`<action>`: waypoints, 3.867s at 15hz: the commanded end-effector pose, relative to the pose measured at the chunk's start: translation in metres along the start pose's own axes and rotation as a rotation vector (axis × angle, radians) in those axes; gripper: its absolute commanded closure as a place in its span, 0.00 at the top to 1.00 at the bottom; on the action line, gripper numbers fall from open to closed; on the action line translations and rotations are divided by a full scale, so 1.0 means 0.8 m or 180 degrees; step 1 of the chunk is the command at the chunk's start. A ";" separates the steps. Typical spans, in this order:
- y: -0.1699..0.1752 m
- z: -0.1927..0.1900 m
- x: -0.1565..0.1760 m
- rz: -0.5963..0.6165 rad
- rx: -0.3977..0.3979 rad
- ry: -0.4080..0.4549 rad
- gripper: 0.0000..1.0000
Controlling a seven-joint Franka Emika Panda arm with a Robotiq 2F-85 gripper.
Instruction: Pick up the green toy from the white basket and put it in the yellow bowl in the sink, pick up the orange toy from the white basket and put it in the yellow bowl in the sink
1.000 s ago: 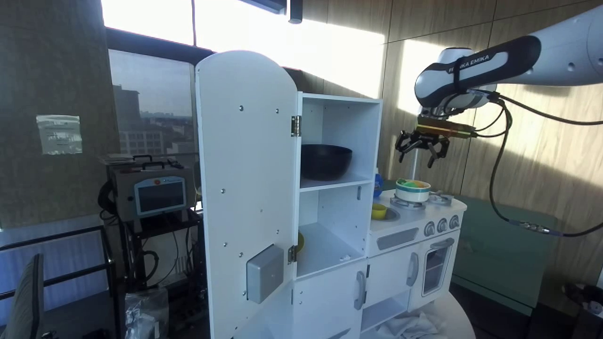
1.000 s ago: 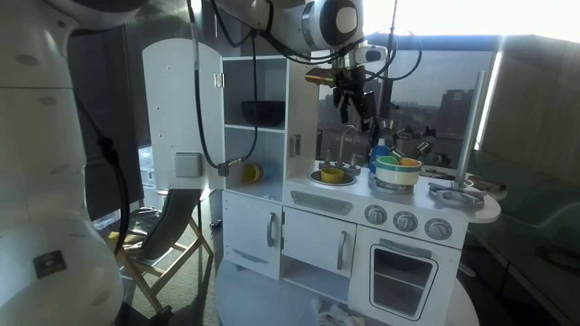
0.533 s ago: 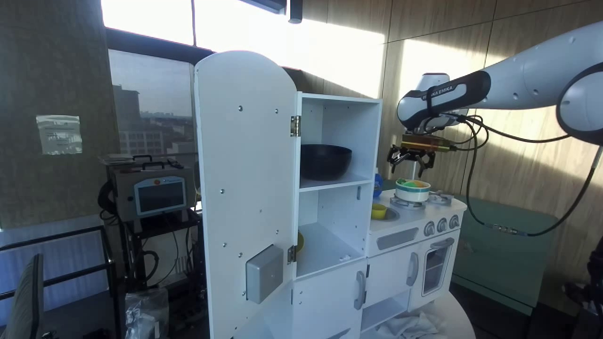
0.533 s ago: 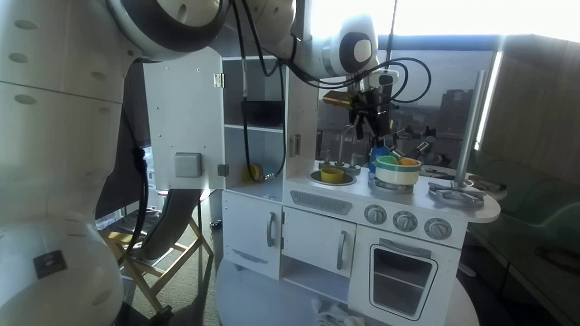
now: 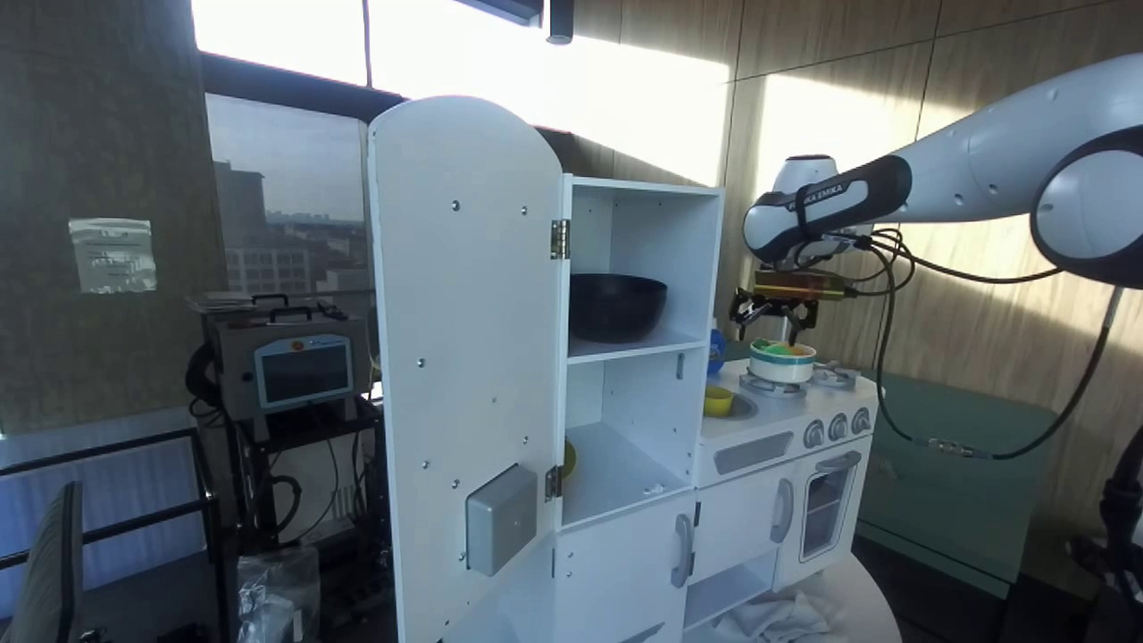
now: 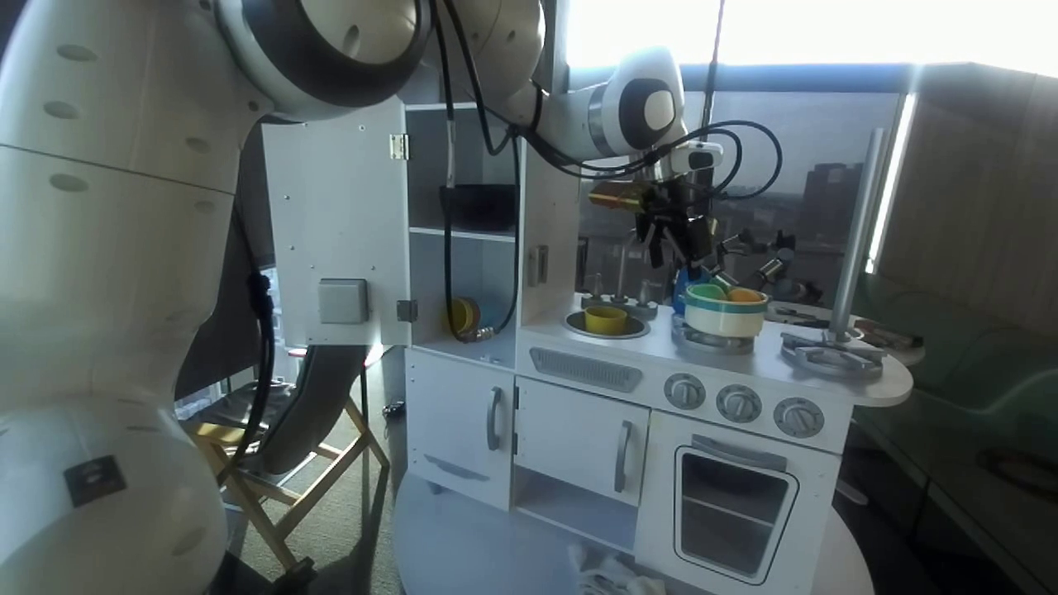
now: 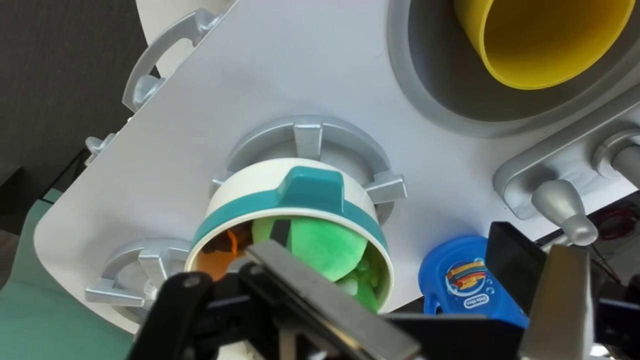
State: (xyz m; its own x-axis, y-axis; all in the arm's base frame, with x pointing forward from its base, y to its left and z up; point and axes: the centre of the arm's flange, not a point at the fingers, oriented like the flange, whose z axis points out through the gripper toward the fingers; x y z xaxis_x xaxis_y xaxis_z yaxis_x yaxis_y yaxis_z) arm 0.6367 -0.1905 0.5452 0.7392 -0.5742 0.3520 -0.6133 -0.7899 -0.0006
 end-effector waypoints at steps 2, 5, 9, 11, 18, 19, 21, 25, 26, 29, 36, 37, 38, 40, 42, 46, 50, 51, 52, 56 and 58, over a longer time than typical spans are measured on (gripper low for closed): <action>0.019 0.005 0.022 0.0155 -0.0161 0.0147 1.00; 0.044 0.005 0.046 0.0346 -0.0229 0.0203 1.00; 0.056 0.014 0.077 0.0495 -0.0286 0.0279 1.00; 0.050 0.015 0.087 0.0517 -0.0293 0.0350 1.00; 0.033 0.031 0.098 0.0537 -0.0294 0.0309 1.00; 0.032 0.034 0.095 0.0528 -0.0281 0.0291 1.00; 0.028 0.042 0.091 0.0513 -0.0280 0.0234 1.00; 0.024 0.042 0.073 0.0477 -0.0325 0.0085 1.00; 0.023 0.043 0.070 0.0462 -0.0330 0.0076 1.00; 0.026 0.037 0.060 0.0489 -0.0368 -0.0080 1.00; 0.039 0.035 0.056 0.0576 -0.0422 -0.0239 0.51; 0.040 0.036 0.057 0.0589 -0.0419 -0.0256 0.43; 0.039 0.038 0.057 0.0600 -0.0421 -0.0286 0.36; 0.039 0.040 0.057 0.0618 -0.0415 -0.0326 0.21; 0.040 0.037 0.056 0.0638 -0.0404 -0.0339 0.10; 0.047 0.021 0.055 0.0683 -0.0405 -0.0250 0.12; 0.059 -0.001 0.060 0.0821 -0.0372 -0.0121 0.11; 0.061 -0.009 0.060 0.0847 -0.0356 -0.0073 0.11; 0.063 -0.014 0.062 0.0862 -0.0339 -0.0046 0.11; 0.053 0.006 0.064 0.0898 -0.0301 -0.0055 0.11; 0.040 0.028 0.062 0.0877 -0.0300 0.0054 0.11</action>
State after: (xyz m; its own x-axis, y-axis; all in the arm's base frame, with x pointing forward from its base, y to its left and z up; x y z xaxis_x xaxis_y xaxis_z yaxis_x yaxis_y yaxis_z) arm 0.6477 -0.2559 0.5553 0.5629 -0.7631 0.3175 -0.8084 -0.5884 0.0188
